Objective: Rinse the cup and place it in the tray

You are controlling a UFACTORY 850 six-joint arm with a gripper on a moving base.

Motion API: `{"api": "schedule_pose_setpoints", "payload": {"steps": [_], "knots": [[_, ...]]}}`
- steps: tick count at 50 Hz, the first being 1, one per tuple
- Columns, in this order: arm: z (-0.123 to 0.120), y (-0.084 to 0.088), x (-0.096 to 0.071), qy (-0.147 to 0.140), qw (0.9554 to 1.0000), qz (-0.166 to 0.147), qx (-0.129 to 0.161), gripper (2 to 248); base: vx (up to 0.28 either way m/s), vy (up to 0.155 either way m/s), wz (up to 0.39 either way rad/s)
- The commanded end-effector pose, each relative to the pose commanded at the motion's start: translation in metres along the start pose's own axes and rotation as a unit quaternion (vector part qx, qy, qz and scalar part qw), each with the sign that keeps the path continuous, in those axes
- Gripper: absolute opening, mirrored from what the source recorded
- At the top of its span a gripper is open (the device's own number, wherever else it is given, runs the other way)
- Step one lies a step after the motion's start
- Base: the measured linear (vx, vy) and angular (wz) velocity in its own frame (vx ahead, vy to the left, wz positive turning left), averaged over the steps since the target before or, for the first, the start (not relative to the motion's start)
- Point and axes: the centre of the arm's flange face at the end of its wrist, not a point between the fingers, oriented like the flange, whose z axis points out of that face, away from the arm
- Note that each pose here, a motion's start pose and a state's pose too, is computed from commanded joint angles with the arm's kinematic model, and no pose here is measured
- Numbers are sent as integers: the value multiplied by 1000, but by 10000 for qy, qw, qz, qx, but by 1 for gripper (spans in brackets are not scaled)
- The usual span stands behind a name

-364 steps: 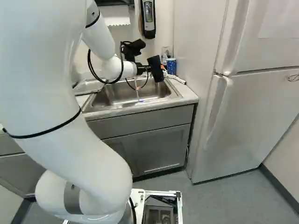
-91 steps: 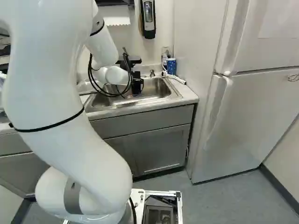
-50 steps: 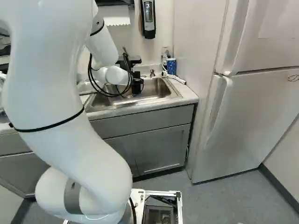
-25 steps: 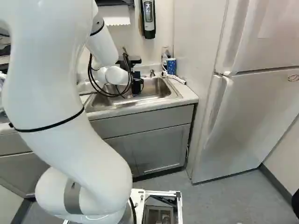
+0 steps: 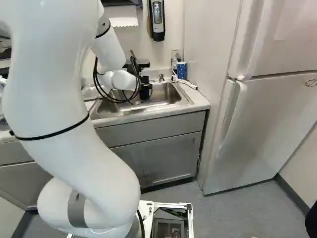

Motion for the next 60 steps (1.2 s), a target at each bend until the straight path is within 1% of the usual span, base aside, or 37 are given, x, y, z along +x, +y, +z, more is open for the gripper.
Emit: {"api": "schedule_pose_setpoints", "payload": {"steps": [60], "knots": [[0, 0, 0, 0, 10000, 0, 0, 125, 0, 0, 0]]}}
